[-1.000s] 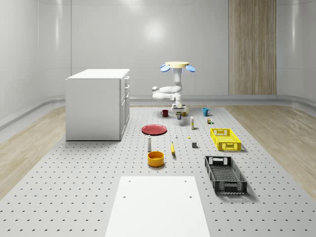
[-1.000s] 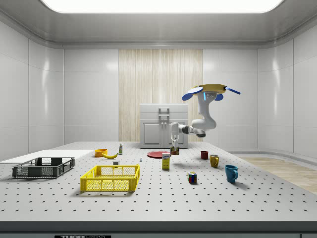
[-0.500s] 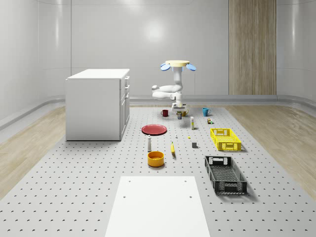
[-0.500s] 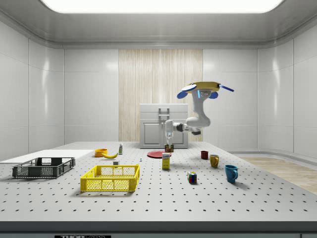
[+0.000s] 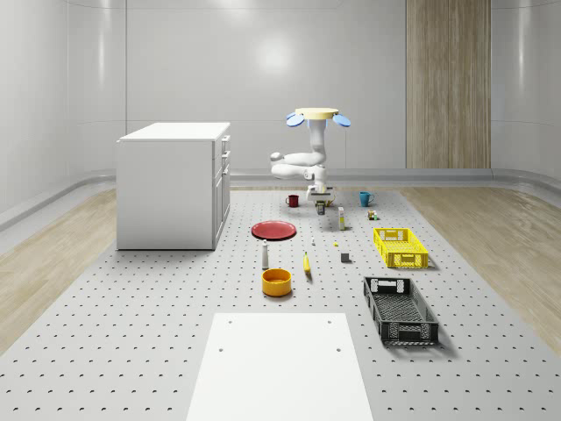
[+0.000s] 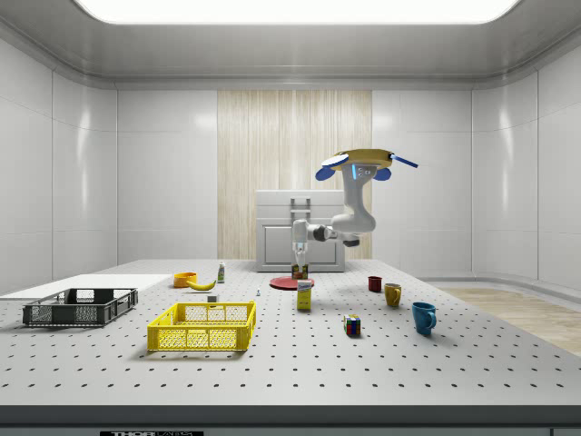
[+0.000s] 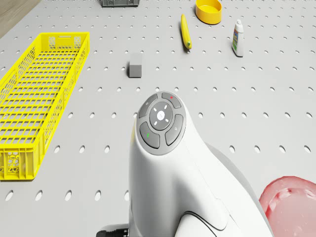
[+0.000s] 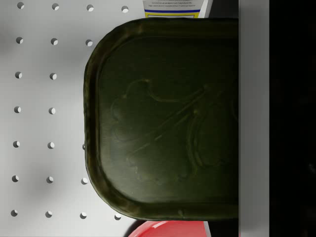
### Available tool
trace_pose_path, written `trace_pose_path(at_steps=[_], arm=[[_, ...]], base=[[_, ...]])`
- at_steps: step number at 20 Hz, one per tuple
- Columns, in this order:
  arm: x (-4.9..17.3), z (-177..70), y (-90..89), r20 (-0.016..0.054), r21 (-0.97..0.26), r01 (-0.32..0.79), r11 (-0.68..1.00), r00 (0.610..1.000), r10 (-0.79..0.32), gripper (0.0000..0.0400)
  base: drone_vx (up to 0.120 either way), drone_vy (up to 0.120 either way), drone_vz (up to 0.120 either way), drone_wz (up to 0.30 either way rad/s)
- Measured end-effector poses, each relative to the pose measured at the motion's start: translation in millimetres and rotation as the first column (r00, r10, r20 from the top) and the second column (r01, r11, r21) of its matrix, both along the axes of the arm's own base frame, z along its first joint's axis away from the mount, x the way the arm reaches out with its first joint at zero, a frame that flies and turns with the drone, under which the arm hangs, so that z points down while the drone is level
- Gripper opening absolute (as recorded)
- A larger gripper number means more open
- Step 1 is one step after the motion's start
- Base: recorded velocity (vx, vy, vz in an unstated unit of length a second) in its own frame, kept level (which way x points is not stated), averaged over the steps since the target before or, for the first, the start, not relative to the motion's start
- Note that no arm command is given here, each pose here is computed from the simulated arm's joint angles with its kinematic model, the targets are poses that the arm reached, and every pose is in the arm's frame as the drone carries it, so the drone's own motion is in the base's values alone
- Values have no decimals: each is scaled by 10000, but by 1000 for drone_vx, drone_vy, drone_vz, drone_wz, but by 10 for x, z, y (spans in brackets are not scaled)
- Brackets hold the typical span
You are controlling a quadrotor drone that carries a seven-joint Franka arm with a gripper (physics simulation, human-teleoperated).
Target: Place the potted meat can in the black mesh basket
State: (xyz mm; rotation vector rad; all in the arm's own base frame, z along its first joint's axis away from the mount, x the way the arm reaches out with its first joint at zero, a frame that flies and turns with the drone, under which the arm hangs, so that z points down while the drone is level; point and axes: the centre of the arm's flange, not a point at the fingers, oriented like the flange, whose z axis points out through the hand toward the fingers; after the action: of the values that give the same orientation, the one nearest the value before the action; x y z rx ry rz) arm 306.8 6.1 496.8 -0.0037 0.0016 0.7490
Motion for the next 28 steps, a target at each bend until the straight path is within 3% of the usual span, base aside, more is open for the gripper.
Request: trace_pose_path(at_steps=[28], arm=[[0, 0, 0, -1, -1, 6, 10000, 10000, -6, 281]], base=[[120, 49, 0, 0]])
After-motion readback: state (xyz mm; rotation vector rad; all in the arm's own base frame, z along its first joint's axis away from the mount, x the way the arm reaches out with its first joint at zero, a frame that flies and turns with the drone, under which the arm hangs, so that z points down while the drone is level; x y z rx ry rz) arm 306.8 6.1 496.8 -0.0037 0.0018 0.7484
